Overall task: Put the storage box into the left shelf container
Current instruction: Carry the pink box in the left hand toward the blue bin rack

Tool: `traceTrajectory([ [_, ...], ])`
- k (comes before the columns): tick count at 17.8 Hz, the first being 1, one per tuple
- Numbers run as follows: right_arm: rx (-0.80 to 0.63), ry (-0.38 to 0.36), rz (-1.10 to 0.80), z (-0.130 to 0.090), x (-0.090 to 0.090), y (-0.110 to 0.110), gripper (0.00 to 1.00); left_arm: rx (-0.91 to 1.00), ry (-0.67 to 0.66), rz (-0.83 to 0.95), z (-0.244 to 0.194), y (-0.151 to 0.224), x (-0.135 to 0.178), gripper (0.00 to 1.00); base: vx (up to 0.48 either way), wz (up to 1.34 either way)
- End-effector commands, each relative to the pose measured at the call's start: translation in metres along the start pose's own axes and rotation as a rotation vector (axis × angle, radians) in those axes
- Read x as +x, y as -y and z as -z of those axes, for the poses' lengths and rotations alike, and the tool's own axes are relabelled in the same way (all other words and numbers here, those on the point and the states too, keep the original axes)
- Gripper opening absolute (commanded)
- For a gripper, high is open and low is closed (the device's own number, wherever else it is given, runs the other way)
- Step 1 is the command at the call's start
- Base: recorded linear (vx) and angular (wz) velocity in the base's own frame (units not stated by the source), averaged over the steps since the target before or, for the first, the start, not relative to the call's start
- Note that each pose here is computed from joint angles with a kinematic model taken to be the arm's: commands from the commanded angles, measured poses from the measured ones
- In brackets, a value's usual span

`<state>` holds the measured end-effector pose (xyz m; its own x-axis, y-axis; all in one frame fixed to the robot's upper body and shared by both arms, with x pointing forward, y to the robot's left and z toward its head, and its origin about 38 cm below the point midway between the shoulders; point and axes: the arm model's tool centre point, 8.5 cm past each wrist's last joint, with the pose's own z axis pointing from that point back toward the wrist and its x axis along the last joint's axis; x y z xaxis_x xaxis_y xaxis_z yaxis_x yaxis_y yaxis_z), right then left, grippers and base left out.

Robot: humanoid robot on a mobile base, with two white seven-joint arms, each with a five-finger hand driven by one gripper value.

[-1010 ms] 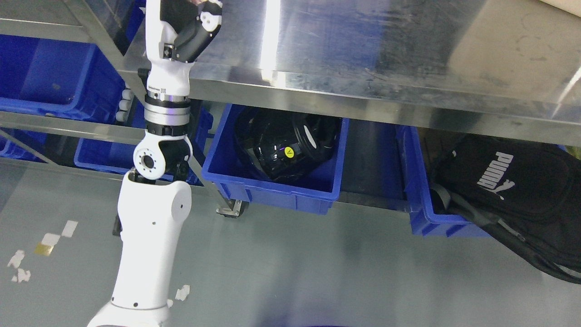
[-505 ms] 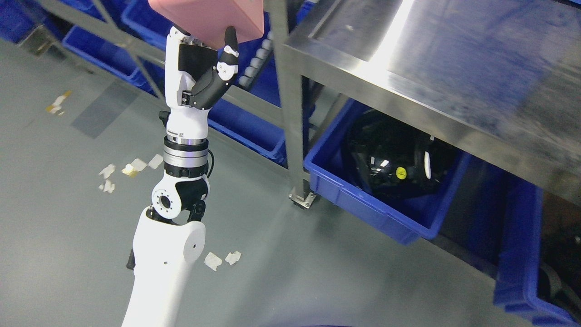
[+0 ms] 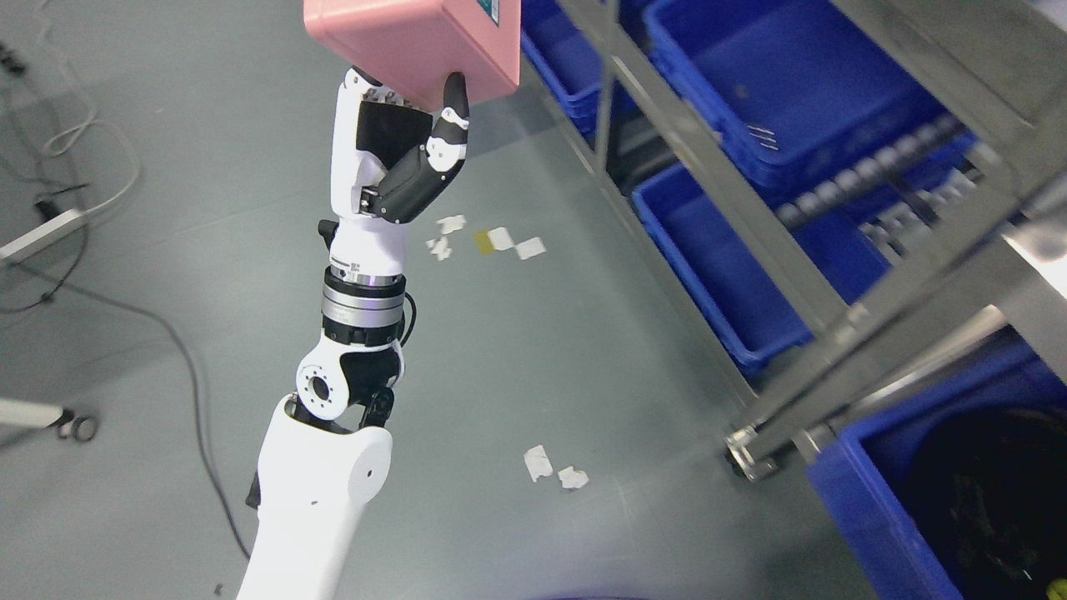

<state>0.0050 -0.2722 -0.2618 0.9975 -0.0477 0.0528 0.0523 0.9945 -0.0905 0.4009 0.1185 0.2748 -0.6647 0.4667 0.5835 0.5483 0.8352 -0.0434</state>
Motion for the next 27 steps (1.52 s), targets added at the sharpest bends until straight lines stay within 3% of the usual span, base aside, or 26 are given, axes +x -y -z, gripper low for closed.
traceTrajectory([
  [1, -0.018, 0.024, 0.021, 0.001, 0.01, 0.011, 1.0, -0.021, -0.011, -0.017, -0.011, 0.009, 0.002, 0.02, 0.269, 1.18],
  [10, -0.016, 0.022, 0.021, 0.0, 0.009, 0.011, 1.0, 0.044, -0.06, 0.0, -0.041, -0.005, -0.002, 0.02, 0.376, 0.79],
  [18, -0.018, 0.022, 0.021, 0.0, 0.009, 0.011, 1.0, 0.116, -0.284, -0.052, -0.113, 0.001, -0.024, 0.04, 0.503, 0.19],
  [27, -0.018, 0.024, 0.021, 0.001, 0.01, 0.011, 1.0, 0.151, -0.344, 0.016, -0.152, -0.018, -0.016, 0.04, 0.578, 0.07],
])
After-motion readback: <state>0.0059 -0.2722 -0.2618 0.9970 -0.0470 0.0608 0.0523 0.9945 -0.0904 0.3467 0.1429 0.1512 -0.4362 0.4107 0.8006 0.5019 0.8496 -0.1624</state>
